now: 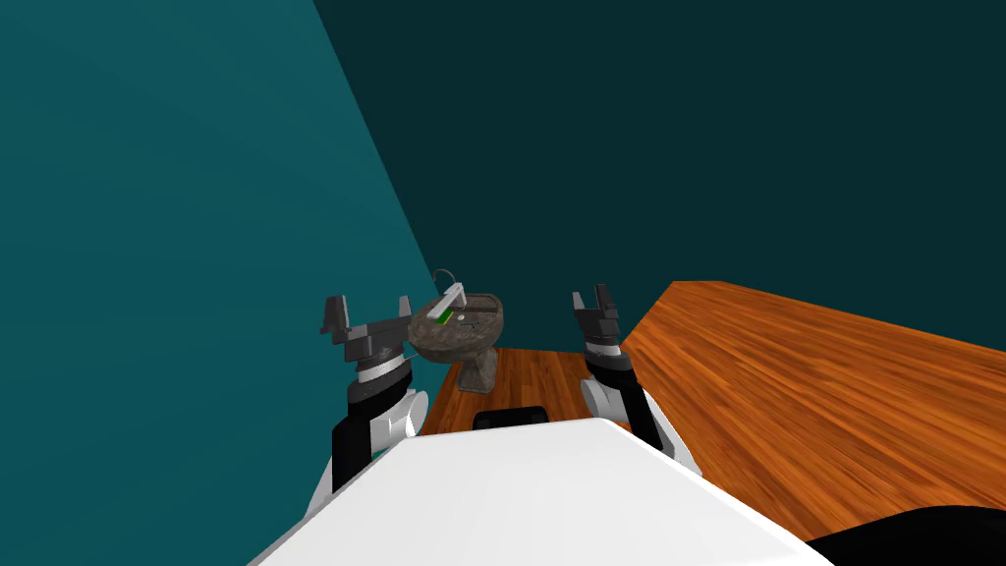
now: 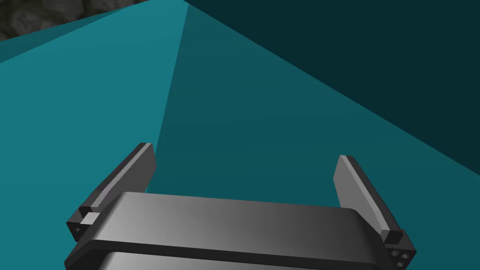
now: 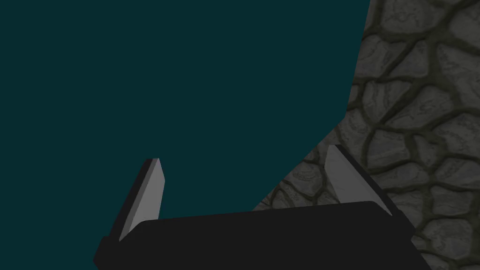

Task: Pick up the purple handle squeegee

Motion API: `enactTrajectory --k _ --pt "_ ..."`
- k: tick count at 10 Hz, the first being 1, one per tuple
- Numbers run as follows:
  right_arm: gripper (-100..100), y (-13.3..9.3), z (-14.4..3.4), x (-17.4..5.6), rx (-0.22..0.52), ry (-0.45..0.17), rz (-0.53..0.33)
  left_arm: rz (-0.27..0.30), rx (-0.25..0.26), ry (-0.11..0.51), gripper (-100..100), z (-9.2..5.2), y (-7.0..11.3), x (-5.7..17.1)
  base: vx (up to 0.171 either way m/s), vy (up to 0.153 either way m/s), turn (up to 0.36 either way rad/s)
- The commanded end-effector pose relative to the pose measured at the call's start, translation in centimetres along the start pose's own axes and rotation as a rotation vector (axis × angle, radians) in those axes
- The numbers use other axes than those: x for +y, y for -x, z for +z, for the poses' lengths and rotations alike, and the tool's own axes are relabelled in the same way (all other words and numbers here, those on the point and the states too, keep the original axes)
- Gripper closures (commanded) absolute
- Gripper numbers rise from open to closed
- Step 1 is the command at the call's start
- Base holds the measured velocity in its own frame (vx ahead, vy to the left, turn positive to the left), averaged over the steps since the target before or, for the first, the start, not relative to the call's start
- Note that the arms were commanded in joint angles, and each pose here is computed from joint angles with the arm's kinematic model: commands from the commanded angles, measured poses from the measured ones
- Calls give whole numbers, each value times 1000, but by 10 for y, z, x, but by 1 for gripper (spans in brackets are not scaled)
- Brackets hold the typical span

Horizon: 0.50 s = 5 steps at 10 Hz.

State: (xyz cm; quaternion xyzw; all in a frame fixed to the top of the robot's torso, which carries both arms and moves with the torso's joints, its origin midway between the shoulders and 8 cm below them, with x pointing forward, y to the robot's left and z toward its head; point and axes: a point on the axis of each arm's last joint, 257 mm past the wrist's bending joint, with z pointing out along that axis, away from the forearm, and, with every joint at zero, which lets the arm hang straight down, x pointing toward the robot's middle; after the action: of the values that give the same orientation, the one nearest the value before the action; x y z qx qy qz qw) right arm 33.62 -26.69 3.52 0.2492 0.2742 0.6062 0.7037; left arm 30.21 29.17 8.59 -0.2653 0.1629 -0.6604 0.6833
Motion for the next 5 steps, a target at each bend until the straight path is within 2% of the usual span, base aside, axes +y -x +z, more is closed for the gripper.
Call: enactTrajectory --k 1,5 --pt "0 0 0 0 0 0 0 11 32 41 -100 1 -4 14 -20 -35 -39" --pt "0 0 0 0 0 0 0 51 92 175 -100 0 -8 63 -26 -67 -45"
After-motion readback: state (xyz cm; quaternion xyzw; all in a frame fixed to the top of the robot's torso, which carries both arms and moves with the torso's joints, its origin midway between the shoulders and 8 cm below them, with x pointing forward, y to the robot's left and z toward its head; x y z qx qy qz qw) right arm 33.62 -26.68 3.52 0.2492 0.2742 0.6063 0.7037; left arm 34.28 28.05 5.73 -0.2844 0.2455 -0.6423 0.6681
